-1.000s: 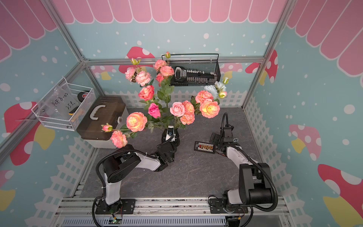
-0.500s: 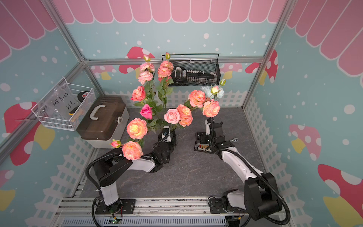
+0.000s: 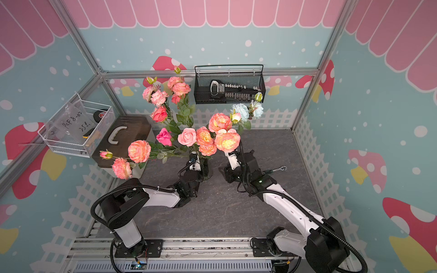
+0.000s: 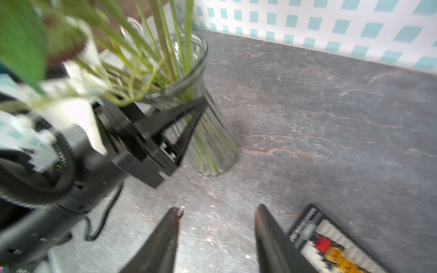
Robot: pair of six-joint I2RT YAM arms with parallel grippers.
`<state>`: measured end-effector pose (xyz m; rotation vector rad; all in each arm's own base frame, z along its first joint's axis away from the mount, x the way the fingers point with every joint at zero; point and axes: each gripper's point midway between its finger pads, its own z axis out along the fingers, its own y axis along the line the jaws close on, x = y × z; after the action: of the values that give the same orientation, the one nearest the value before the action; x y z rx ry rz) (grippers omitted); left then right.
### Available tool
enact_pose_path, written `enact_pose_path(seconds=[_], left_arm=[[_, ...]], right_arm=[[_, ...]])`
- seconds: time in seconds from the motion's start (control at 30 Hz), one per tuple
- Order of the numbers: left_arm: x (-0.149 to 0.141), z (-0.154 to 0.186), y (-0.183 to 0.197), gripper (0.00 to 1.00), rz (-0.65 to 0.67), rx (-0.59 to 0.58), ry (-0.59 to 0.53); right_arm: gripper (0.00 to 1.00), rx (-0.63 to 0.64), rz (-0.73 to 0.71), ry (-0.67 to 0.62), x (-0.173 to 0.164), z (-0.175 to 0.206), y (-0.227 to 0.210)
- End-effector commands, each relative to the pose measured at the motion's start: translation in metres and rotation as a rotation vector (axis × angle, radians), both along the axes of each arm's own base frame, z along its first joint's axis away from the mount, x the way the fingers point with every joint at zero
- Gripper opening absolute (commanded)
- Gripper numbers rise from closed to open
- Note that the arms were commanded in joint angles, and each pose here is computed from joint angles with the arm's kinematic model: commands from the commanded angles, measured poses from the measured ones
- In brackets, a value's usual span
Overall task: Pick out pink flowers from the vase
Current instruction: Pick up the flower from the vase.
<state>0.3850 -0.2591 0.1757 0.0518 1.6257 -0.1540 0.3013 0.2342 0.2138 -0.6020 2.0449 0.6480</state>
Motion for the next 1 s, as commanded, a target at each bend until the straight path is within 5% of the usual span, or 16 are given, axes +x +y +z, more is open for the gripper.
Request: enact_pose_path(seconds=[0.0, 0.5, 0.73, 0.97], left_arm=[[-0.008, -0.024, -0.003, 0.0, -0.044, 0.073, 0.09], [-0.018, -0.028, -0.011, 0.0, -0.056, 0.104, 0.108], [-0.024, -0.028, -0.017, 0.0, -0.064, 0.086, 0.109], [-0.026, -0.028, -0.014, 0.0, -0.053, 0.046, 0.108]], right_arm=[[0.42, 0.06, 0.118, -0.107, -0.003, 0.042, 0.023], [0.28, 0.196, 0.328, -0.198, -0.015, 0.104, 0.084], [0.31, 0.218, 0.222, -0.224, 0.012, 0.114, 0.086], [0.36, 0.128, -0.103, -0.16, 0.082, 0.111, 0.049]])
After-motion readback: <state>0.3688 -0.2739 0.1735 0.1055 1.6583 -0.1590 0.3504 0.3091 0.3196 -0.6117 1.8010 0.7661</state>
